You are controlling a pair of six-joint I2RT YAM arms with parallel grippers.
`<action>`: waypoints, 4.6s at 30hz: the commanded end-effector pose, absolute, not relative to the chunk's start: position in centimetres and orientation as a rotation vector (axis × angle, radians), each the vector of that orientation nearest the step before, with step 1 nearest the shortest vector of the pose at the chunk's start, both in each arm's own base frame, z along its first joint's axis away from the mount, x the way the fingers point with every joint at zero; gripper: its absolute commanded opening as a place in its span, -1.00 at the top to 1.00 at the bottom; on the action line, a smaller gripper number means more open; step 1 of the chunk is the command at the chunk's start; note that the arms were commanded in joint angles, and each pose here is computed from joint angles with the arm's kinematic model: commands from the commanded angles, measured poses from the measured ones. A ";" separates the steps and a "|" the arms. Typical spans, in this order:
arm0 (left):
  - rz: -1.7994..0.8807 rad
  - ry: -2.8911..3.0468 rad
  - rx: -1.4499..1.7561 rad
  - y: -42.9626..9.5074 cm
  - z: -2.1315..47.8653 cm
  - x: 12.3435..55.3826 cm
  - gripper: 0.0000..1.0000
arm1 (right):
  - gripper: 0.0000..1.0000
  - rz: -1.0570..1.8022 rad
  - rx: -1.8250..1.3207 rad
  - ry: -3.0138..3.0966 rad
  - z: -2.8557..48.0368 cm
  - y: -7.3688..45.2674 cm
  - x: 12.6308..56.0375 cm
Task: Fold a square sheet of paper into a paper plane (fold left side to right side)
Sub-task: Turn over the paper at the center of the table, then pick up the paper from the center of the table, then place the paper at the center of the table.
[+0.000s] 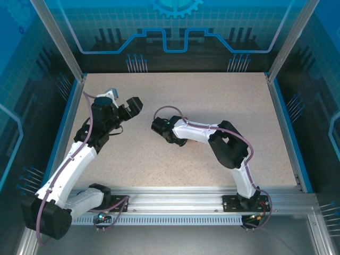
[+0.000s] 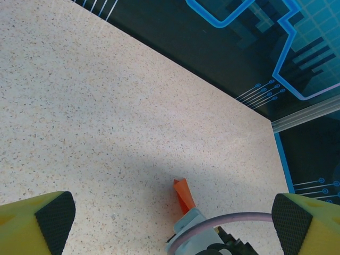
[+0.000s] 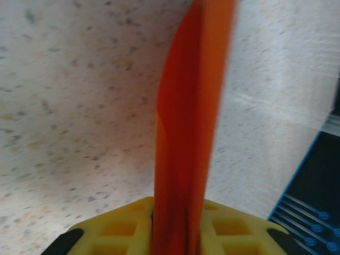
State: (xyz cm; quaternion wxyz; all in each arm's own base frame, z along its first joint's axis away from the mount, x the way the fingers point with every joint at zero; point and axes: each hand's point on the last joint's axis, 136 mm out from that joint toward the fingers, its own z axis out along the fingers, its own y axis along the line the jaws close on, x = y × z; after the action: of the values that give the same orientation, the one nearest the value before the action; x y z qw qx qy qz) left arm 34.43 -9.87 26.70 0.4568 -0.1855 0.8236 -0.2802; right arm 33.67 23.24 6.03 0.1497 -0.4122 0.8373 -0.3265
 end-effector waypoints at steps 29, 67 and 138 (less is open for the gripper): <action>-1.185 2.582 -0.262 -25.4 11.9 38.6 -0.73 | -1.00 0.739 0.004 2.349 17.5 15.5 30.9; -1.349 2.382 0.324 -29.7 13.2 35.1 0.97 | -0.70 1.147 -0.249 2.266 14.8 17.7 34.0; -0.577 2.515 0.774 -31.9 10.5 27.7 -0.33 | 1.00 1.286 0.218 2.743 7.9 21.6 38.6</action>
State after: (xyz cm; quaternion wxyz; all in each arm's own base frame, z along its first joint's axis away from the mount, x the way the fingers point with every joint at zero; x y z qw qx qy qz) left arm 27.90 -31.58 12.21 0.2358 0.2632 0.9025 -0.2464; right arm 38.54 21.34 8.43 0.0740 0.0480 0.8997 0.4274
